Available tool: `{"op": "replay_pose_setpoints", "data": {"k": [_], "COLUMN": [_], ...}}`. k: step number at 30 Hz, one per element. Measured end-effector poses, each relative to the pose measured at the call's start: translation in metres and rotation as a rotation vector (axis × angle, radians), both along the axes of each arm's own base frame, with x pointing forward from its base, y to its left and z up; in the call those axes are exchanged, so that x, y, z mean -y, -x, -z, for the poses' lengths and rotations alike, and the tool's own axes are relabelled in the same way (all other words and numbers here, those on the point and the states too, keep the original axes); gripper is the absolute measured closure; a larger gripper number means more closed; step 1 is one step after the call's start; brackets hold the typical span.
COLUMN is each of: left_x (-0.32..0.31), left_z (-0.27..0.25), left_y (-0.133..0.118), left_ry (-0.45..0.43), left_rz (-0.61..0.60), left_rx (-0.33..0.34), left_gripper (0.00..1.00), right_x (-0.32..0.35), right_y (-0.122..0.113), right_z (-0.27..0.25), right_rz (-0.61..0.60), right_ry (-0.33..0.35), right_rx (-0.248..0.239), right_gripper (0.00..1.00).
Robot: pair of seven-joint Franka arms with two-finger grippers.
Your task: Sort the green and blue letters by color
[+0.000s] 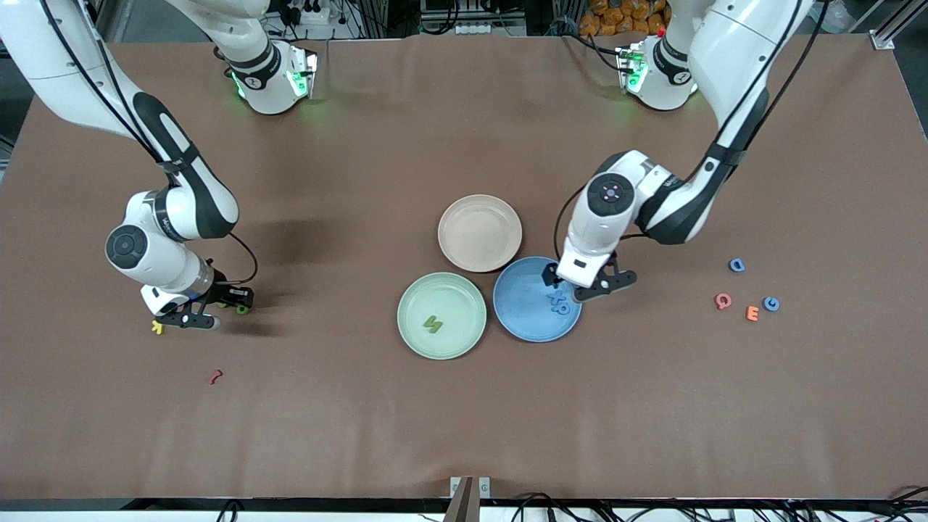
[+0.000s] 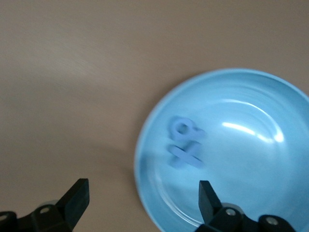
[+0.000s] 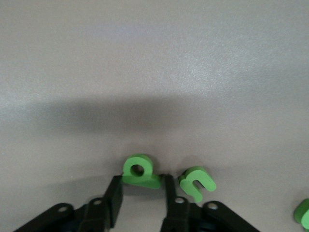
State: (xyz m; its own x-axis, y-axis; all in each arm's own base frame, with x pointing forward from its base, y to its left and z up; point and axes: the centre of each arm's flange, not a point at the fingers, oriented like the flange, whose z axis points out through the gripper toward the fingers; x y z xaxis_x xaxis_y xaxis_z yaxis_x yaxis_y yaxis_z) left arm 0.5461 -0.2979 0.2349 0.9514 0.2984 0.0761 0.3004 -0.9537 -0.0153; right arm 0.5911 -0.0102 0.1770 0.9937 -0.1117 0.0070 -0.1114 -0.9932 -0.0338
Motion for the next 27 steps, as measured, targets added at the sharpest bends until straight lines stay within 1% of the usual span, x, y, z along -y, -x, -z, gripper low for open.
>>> {"op": "replay_pose_setpoints", "data": {"k": [1, 3, 4, 6, 9, 13, 17, 22, 24, 27], "left_x": [-0.009, -0.025, -0.035, -0.053, -0.080, -0.115, -0.144, -0.174, -0.190, -0.216], "left_z": [0.000, 0.001, 0.001, 0.002, 0.002, 0.001, 0.002, 0.002, 0.000, -0.001], "left_y": [-0.004, -0.010, -0.014, -0.019, -0.025, -0.032, -0.032, -0.031, -0.032, -0.031], "left_ry": [-0.007, -0.022, -0.032, -0.053, -0.084, -0.102, -0.110, -0.115, -0.116, -0.116], "left_rz": [0.003, 0.004, 0.005, 0.006, 0.013, 0.000, -0.010, 0.012, 0.029, 0.056], "left_rx": [-0.005, -0.019, -0.029, -0.052, -0.090, -0.119, -0.136, -0.152, -0.158, -0.171], "left_gripper": [0.00, 0.00, 0.00, 0.00, 0.00, 0.00, 0.00, 0.00, 0.00, 0.00], "right_x": [0.000, -0.001, -0.001, -0.001, -0.001, -0.001, -0.001, -0.005, -0.013, -0.034], "right_y": [0.000, 0.000, 0.000, 0.000, -0.001, -0.001, -0.002, -0.007, -0.010, -0.017], "right_z": [0.001, 0.002, 0.003, 0.003, 0.002, 0.002, 0.002, -0.003, -0.006, -0.014], "right_rz": [0.000, -0.001, -0.001, -0.001, -0.001, -0.001, -0.001, 0.020, 0.040, 0.083], "right_ry": [0.000, -0.002, -0.002, -0.003, -0.002, -0.002, -0.002, -0.003, -0.002, 0.003], "right_rx": [0.000, 0.002, 0.003, 0.005, 0.006, 0.006, 0.008, 0.019, 0.013, -0.010], "right_gripper": [0.59, 0.59, 0.61, 0.61, 0.65, 0.65, 0.65, 0.65, 0.65, 0.65]}}
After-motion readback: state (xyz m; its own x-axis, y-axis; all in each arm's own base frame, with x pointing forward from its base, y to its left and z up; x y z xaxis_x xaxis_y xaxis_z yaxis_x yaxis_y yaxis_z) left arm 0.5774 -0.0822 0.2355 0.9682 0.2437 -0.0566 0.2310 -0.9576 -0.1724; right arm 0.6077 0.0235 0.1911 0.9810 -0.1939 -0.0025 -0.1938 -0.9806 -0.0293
